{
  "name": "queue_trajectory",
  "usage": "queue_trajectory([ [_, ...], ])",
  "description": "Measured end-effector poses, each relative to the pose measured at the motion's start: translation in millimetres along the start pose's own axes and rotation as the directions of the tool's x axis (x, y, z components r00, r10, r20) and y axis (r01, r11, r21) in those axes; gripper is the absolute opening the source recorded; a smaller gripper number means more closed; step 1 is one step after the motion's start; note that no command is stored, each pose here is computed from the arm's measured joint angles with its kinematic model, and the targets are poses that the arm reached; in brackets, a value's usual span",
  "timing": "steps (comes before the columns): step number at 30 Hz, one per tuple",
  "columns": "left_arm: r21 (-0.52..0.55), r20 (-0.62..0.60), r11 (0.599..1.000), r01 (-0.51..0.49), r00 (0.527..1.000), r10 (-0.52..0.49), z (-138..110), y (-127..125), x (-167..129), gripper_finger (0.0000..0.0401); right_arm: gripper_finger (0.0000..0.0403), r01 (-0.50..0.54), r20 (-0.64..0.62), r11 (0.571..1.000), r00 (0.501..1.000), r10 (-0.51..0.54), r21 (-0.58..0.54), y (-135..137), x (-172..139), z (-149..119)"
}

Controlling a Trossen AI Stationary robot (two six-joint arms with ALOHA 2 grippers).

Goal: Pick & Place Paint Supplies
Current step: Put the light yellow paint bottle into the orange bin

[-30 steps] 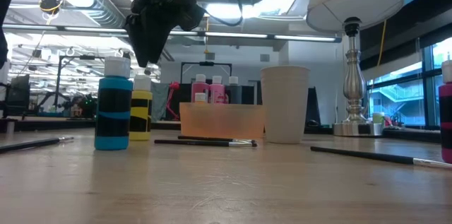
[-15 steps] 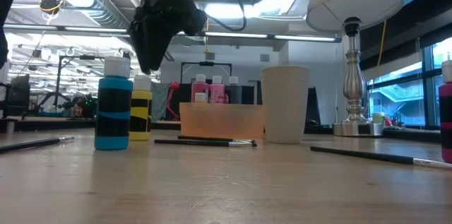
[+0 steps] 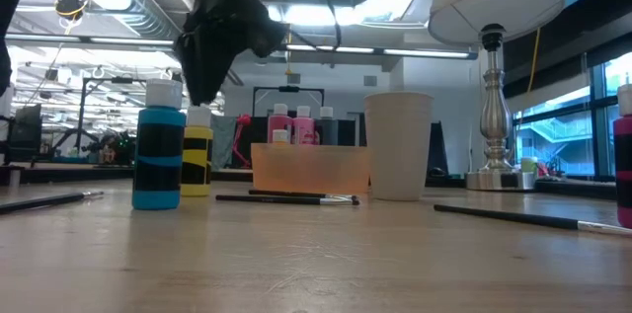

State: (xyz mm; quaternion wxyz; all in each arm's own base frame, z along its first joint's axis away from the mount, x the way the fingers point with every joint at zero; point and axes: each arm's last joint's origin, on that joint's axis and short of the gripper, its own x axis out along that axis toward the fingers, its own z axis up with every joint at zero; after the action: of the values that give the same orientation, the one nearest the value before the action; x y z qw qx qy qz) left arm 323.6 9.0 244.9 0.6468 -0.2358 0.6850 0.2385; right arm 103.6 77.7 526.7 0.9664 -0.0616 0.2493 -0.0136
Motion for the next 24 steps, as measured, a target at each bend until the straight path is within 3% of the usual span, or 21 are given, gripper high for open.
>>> queue_trajectory([
  [24, 0.019, -0.008, 1.000, 0.007, 1.000, -0.007, 2, 4, 15, 0.0214, 0.0187, 0.082, 0.001, 0.997, 0.997, -0.082, 0.017, -7, 4, 2],
])
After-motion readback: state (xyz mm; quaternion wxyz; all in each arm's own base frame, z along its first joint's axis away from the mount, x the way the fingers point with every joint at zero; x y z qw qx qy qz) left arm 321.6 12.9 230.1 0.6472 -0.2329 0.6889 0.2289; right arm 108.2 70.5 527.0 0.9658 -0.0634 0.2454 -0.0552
